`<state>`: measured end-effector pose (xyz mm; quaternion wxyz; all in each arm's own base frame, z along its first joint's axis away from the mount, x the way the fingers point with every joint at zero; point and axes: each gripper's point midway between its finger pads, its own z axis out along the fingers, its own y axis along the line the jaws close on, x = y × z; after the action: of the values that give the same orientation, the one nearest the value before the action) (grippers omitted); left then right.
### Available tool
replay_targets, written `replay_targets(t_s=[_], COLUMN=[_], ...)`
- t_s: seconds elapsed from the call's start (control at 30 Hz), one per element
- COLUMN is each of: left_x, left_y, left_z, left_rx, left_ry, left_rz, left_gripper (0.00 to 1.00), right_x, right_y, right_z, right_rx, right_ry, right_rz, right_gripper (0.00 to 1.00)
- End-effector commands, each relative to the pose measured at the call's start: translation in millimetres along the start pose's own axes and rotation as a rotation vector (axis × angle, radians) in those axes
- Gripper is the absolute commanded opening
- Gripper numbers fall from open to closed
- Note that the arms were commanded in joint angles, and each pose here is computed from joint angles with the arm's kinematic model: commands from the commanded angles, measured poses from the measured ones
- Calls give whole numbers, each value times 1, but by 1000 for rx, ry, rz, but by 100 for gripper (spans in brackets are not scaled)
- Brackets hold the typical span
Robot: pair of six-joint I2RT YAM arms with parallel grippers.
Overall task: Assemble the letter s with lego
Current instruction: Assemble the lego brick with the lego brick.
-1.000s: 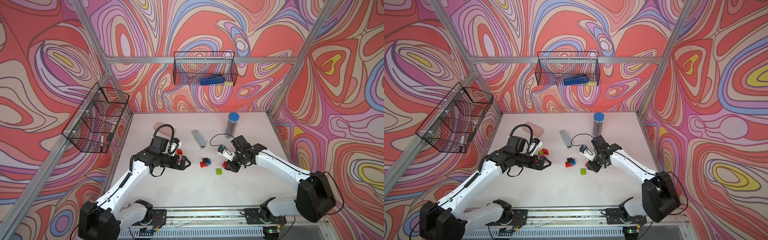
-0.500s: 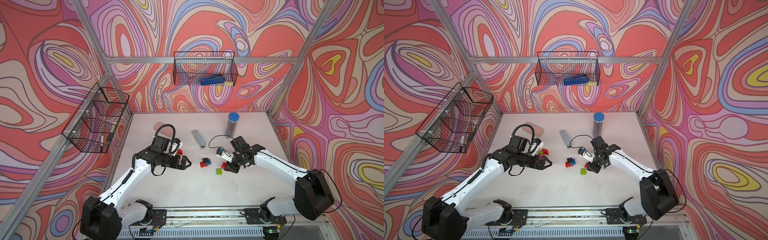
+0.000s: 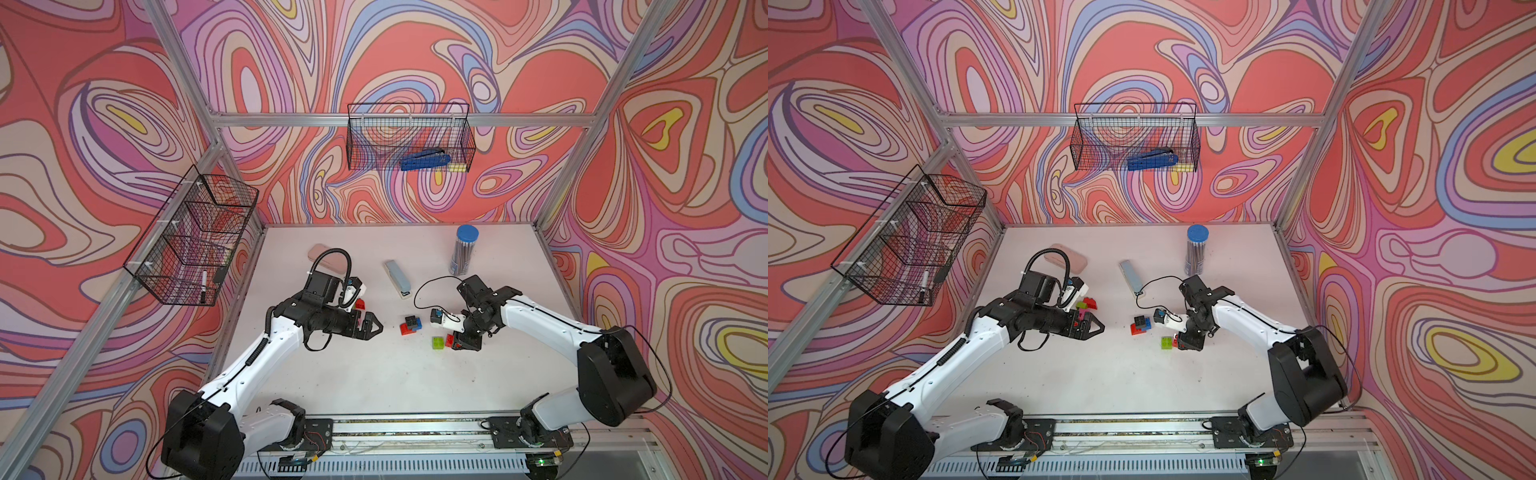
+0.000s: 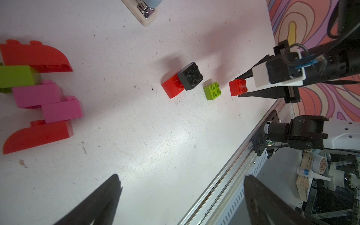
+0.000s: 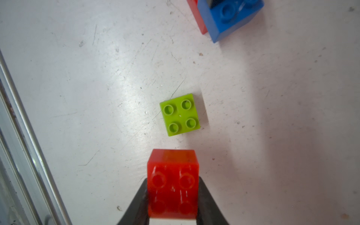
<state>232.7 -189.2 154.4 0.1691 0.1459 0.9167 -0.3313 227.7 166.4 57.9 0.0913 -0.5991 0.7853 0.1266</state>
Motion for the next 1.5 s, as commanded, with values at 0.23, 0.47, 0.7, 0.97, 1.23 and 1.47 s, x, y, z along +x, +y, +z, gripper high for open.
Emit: replay_targets(t_s=[0.23, 0.47, 0.7, 0.97, 1.23, 1.47], left_x=[0, 0, 1, 0, 0, 0], left_y=[2, 2, 3, 3, 3, 4], left_z=[0, 1, 1, 2, 3, 3], left_rx=[-6, -7, -11, -9, -5, -8], left_ry=[6, 4, 6, 11, 17, 16], left_rz=[23, 26, 28, 26, 25, 25], left_gripper=[100, 100, 100, 100, 100, 100], right_x=[-9, -8, -15, -15, -20, -19], right_y=[0, -6, -10, -10, -11, -16], right_z=[9, 15, 16, 11, 8, 13], right_rx=[-37, -18, -23, -3, 23, 5], right_ry=[26, 54, 41, 31, 0, 29], right_rz=[-114, -163, -188, -219, -246, -280], right_gripper=[13, 14, 14, 13, 12, 10])
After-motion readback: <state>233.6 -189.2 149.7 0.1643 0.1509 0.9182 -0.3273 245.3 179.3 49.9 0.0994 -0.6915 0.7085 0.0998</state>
